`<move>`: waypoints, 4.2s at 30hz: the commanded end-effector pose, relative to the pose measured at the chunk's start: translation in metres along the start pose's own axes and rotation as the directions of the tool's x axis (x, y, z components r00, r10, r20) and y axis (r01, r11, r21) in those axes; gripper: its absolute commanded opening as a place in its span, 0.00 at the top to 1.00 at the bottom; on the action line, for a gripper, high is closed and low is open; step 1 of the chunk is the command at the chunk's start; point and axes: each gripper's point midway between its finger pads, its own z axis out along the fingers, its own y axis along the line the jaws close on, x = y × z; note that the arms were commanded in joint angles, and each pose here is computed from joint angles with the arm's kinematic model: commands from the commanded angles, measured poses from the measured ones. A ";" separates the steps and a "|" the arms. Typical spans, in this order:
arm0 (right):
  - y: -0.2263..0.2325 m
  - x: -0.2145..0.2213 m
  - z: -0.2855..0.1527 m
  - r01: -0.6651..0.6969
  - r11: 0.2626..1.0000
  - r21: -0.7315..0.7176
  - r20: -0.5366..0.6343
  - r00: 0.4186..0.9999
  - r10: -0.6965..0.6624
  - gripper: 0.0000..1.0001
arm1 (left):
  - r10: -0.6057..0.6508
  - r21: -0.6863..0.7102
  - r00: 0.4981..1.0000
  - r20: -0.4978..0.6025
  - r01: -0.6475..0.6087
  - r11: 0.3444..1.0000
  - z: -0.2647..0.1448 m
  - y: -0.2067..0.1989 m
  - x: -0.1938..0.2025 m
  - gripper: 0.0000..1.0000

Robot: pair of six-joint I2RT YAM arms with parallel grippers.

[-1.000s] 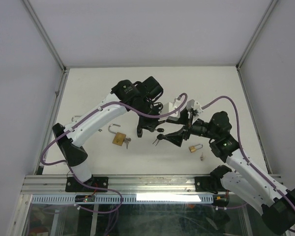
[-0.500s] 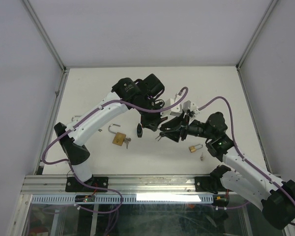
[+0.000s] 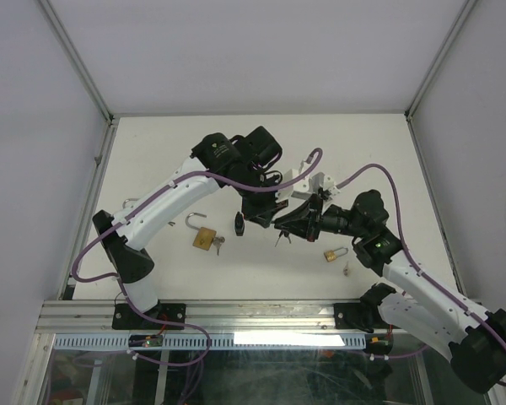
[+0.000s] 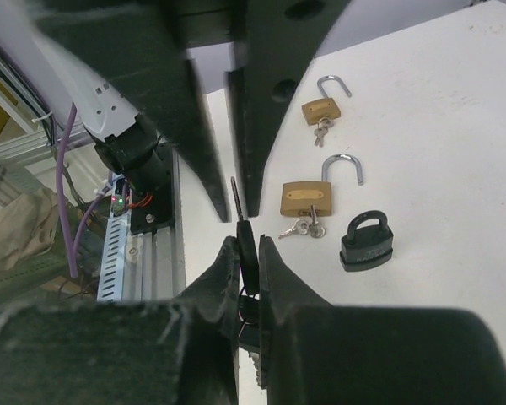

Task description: Unlock with the key

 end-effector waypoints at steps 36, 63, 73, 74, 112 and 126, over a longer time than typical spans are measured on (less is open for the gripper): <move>-0.046 0.000 -0.055 0.011 0.891 0.454 -0.121 0.991 0.049 1.00 | -0.905 -0.338 0.336 0.259 0.910 0.241 0.094 0.132 0.155 0.01; -0.042 -0.013 -0.055 0.033 0.896 0.442 -0.125 0.992 0.025 1.00 | -0.906 -0.398 0.360 0.220 0.882 0.254 0.114 0.137 0.163 1.00; -0.014 -0.051 -0.054 0.084 0.936 0.342 -0.084 0.995 -0.058 1.00 | -0.535 0.047 0.553 0.639 0.666 0.745 -0.015 0.131 -0.002 1.00; -0.006 -0.061 -0.053 0.101 0.947 0.305 -0.073 0.994 -0.082 1.00 | -0.463 0.098 0.536 0.706 0.573 0.814 -0.044 0.121 -0.023 1.00; 0.059 -0.208 -0.057 0.189 0.967 0.169 0.247 0.942 -0.228 1.00 | 0.204 0.018 0.388 0.899 -0.497 0.868 -0.194 -0.044 -0.130 1.00; 0.049 -0.210 -0.043 0.138 0.981 0.138 0.260 0.950 -0.170 1.00 | 0.194 0.016 0.382 0.904 -0.483 0.875 -0.192 -0.041 -0.133 1.00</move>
